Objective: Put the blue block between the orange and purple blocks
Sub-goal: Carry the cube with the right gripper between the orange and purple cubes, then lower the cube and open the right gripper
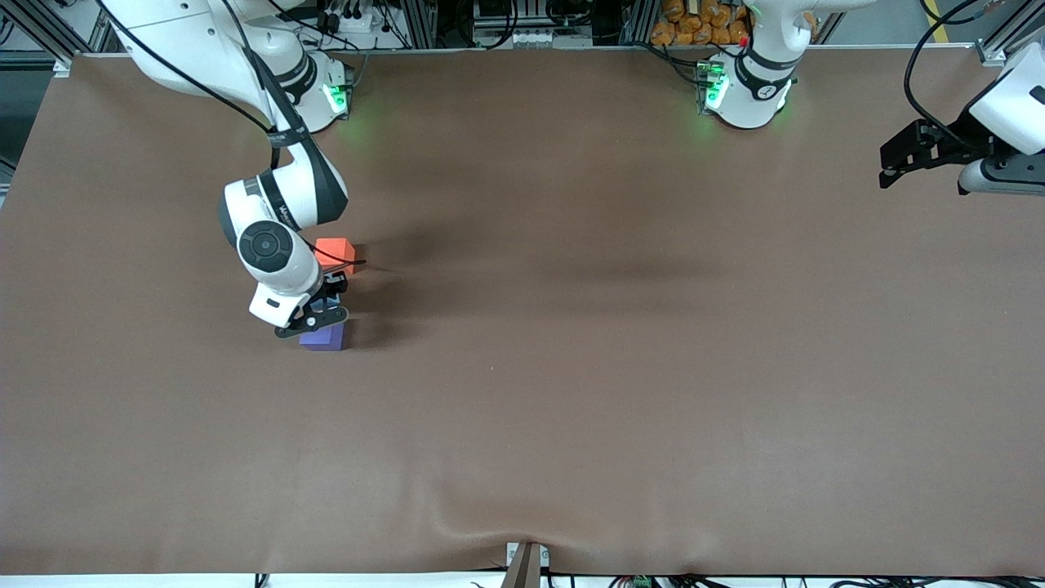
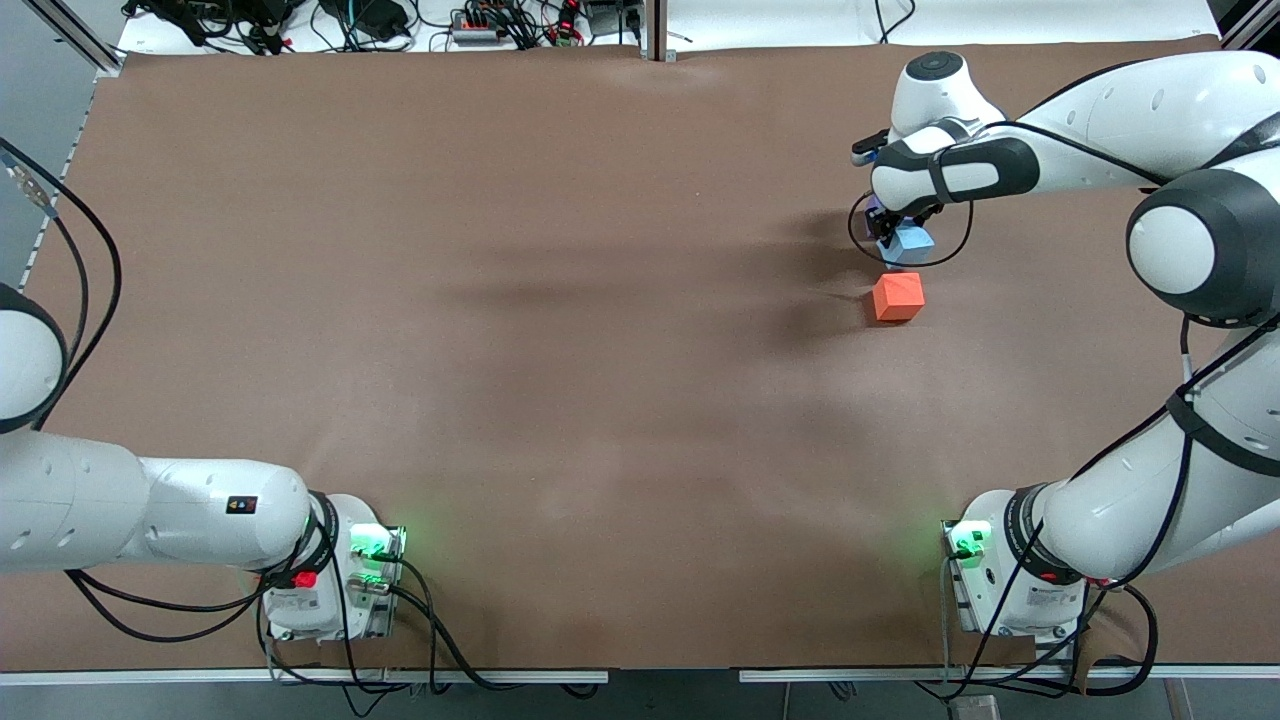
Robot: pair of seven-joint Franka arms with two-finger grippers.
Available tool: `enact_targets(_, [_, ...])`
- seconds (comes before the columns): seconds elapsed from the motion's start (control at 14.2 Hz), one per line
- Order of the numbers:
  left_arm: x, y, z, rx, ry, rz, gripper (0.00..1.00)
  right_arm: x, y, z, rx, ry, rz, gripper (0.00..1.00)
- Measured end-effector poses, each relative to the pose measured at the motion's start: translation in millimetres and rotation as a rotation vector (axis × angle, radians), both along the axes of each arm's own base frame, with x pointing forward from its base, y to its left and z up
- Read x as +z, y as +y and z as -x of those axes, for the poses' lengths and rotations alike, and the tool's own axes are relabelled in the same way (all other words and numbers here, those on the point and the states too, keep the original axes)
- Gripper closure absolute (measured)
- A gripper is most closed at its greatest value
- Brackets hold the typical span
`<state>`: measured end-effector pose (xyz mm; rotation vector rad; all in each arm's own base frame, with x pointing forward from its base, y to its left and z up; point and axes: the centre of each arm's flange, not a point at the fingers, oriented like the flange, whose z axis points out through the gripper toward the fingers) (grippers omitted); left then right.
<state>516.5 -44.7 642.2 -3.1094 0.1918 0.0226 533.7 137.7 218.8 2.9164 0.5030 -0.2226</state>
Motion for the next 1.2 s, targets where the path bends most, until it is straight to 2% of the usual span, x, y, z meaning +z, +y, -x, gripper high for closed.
enact_targets(0.77, [-1.2,2.1,-0.9,0.004,0.002,0.0,0.0,-13.6,3.9,1.5,-0.058,-0.008,0.003,0.41])
enact_targets(0.91, [-1.4,2.7,-1.0,0.005,0.003,0.0,0.0,-15.8,4.2,1.9,-0.072,-0.009,0.005,0.29])
enact_targets(0.98, [-1.4,3.0,-1.1,0.005,0.003,0.0,0.0,-16.4,4.4,2.1,-0.075,-0.009,0.006,0.17])
enact_targets(1.12, [-1.4,3.3,-1.1,0.006,0.003,0.0,0.0,-17.0,4.4,2.3,-0.078,-0.008,0.006,0.0])
enact_targets(1.2, [-1.5,3.4,-1.1,0.006,0.003,0.0,0.0,-17.0,4.5,2.3,-0.079,-0.009,0.007,0.0])
